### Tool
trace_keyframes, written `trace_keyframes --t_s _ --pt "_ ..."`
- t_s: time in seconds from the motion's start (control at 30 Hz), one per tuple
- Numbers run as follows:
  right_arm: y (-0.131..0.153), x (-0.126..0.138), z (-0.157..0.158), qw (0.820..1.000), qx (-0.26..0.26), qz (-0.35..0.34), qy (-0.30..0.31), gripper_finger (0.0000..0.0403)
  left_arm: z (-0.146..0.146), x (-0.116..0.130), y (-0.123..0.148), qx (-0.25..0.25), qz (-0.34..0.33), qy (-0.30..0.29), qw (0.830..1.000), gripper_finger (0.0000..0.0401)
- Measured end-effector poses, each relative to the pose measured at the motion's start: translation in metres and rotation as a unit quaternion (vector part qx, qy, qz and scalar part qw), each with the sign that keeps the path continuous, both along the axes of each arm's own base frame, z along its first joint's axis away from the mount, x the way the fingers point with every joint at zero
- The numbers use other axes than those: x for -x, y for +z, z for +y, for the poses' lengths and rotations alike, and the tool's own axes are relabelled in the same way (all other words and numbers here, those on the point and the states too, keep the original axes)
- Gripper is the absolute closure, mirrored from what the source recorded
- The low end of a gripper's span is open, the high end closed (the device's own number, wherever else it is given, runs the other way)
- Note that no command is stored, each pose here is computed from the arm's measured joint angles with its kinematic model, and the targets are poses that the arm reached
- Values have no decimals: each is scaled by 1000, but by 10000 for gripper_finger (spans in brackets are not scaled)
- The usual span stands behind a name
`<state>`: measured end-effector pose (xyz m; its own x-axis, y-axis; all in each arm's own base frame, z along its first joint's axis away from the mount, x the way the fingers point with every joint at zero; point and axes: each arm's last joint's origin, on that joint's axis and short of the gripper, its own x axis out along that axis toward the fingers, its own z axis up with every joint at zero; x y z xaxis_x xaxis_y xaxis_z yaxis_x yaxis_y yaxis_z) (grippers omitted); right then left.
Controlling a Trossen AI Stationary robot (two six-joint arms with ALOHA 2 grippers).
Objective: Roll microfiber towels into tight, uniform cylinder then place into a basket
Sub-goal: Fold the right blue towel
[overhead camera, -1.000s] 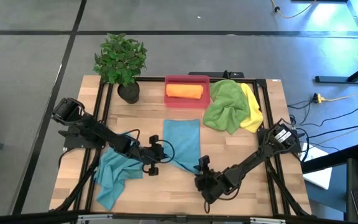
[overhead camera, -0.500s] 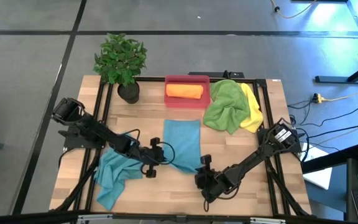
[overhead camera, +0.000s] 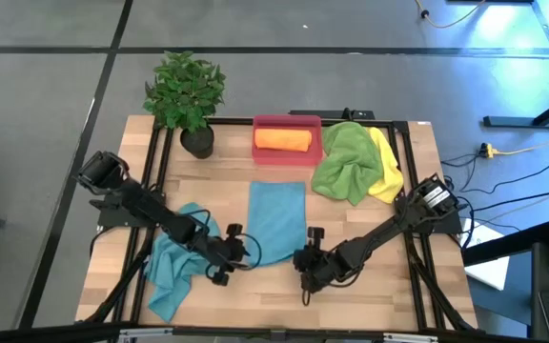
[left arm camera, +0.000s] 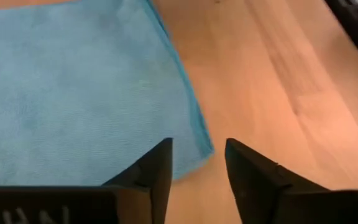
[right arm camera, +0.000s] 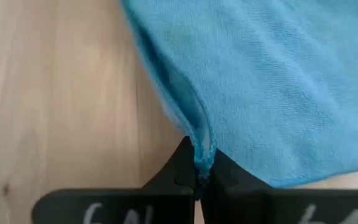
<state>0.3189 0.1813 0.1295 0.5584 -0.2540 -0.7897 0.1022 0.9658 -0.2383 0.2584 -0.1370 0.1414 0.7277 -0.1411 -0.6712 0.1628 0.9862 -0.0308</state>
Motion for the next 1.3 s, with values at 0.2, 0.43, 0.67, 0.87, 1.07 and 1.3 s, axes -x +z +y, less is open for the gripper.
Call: trace_keyframes --t_s 0.2,0.43,0.67,0.87,1.07,1.3 --pt "3 -3 -5 1000 -24 1 -11 401 -17 10 -3 -38 -16 3 999 245" --pt "3 -6 -10 999 -35 4 -16 402 -28 15 -20 -106 -16 2 994 244" --pt "3 -7 -12 999 -39 7 -18 402 -37 3 -37 -177 -10 -8 984 247" --pt "3 -7 -12 999 -46 10 -16 402 -49 -14 -41 -249 -16 -28 968 248" --pt "2 -6 -13 999 -46 15 -22 402 -54 -14 -43 -272 -15 -42 961 281" --pt "2 -5 -13 998 -48 20 -22 400 -58 -8 -45 -286 -12 -28 958 314"
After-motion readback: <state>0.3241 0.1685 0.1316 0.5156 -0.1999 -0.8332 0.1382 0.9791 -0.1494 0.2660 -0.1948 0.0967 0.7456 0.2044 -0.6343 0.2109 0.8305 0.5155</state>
